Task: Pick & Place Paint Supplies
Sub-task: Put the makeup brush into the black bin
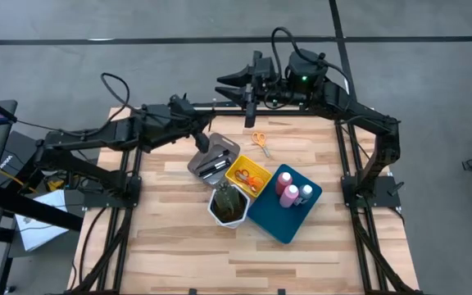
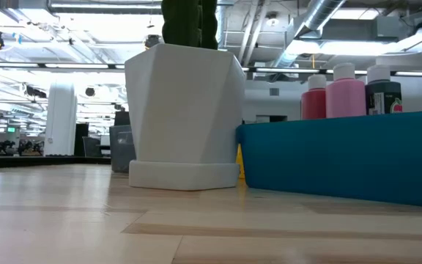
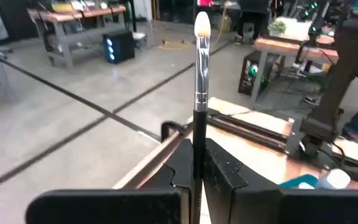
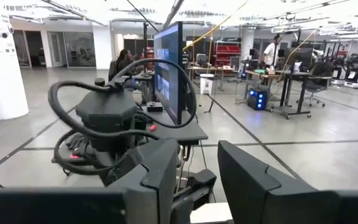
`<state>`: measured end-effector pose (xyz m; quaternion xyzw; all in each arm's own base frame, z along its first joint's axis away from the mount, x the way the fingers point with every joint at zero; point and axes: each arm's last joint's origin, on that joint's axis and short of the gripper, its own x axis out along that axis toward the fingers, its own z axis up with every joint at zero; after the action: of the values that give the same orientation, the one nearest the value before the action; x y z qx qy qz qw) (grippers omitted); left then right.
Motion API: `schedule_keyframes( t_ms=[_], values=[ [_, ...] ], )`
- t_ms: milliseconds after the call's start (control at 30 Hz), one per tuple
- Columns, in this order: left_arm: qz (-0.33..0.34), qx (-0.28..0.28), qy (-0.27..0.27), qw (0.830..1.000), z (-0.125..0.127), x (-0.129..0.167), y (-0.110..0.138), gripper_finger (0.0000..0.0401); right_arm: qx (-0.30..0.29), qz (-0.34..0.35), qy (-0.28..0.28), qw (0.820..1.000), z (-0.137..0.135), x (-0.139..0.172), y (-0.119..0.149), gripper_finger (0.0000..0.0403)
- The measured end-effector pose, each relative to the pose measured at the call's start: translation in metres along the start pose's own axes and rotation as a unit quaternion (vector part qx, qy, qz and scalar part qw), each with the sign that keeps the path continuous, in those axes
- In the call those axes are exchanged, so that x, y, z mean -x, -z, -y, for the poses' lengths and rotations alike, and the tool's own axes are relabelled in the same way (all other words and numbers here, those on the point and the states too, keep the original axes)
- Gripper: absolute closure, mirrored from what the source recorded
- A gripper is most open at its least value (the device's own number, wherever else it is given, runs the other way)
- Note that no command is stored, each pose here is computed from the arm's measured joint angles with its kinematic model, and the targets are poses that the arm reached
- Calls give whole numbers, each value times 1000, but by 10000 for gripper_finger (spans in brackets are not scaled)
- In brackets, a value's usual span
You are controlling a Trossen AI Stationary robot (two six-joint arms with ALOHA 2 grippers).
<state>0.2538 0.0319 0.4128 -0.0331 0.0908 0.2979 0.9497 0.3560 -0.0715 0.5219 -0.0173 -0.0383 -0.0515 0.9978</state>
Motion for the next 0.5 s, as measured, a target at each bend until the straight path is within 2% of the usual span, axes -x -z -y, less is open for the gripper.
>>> schedule_keyframes(
  t_ms=[233, 500],
  values=[
    [-96, 29, 37, 994, -5, -20, 21, 394, -9, 6, 3, 1000, 2, 7, -6, 290],
    [-241, 46, 97, 965, -9, -57, 57, 394, -10, 11, 5, 1000, 2, 15, -12, 290]
  ],
)
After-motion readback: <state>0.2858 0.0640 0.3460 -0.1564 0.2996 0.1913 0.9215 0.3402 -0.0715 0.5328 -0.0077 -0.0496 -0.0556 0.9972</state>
